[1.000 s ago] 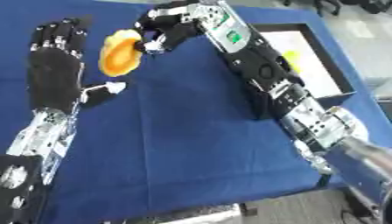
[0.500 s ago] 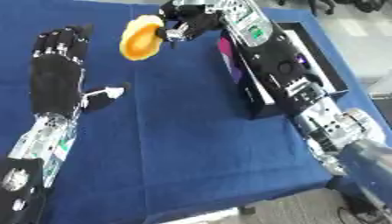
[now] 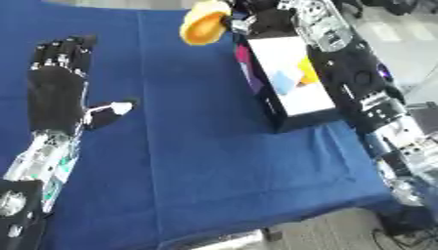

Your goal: Pick up the objects with one hand, pass them to the other hand, and then place them into the box on the other side of the table.

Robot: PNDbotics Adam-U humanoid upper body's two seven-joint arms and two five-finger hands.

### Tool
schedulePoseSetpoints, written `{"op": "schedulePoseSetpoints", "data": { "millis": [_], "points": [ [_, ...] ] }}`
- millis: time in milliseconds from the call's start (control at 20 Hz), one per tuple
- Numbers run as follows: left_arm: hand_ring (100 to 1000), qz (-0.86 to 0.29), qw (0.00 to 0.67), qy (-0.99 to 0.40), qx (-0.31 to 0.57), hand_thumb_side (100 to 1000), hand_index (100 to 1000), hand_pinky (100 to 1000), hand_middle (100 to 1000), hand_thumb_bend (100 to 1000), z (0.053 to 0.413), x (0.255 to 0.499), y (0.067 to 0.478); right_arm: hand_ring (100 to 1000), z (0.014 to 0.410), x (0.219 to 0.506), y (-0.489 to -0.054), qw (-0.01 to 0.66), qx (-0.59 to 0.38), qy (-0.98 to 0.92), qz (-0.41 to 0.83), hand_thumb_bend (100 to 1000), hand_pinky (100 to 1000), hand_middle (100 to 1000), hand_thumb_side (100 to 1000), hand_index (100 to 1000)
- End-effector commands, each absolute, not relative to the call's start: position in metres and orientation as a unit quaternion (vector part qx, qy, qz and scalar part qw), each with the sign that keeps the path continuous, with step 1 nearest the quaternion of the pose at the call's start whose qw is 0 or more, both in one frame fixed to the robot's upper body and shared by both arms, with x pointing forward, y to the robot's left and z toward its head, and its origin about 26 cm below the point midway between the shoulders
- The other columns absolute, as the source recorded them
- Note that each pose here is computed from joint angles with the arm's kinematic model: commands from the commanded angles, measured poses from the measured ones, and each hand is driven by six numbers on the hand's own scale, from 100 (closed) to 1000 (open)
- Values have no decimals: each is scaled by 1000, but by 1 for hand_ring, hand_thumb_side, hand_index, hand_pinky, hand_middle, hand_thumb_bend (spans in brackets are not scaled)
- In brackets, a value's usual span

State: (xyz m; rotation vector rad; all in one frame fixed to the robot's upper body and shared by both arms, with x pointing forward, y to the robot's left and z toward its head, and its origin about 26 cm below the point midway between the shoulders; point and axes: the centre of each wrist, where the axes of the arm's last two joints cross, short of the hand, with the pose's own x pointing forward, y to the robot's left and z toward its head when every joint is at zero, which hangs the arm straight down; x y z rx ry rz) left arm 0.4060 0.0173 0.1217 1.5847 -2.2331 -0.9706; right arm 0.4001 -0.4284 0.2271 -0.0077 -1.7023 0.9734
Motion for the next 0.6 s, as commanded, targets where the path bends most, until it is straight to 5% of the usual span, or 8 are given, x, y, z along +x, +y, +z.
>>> {"op": "schedulePoseSetpoints", "data": {
  "millis": [50, 600],
  "points": [
    [679, -335, 122, -755, 550, 456, 831, 717, 673, 1000, 128, 413, 26, 1000, 252, 380, -460, 550, -44, -744, 377, 100, 541, 486, 194, 685],
    [680, -337, 126, -744, 563, 462, 824, 717, 674, 1000, 133, 418, 40, 1000, 243, 339, -517, 583, -100, -771, 237, 100, 545, 496, 151, 701]
  ]
}}
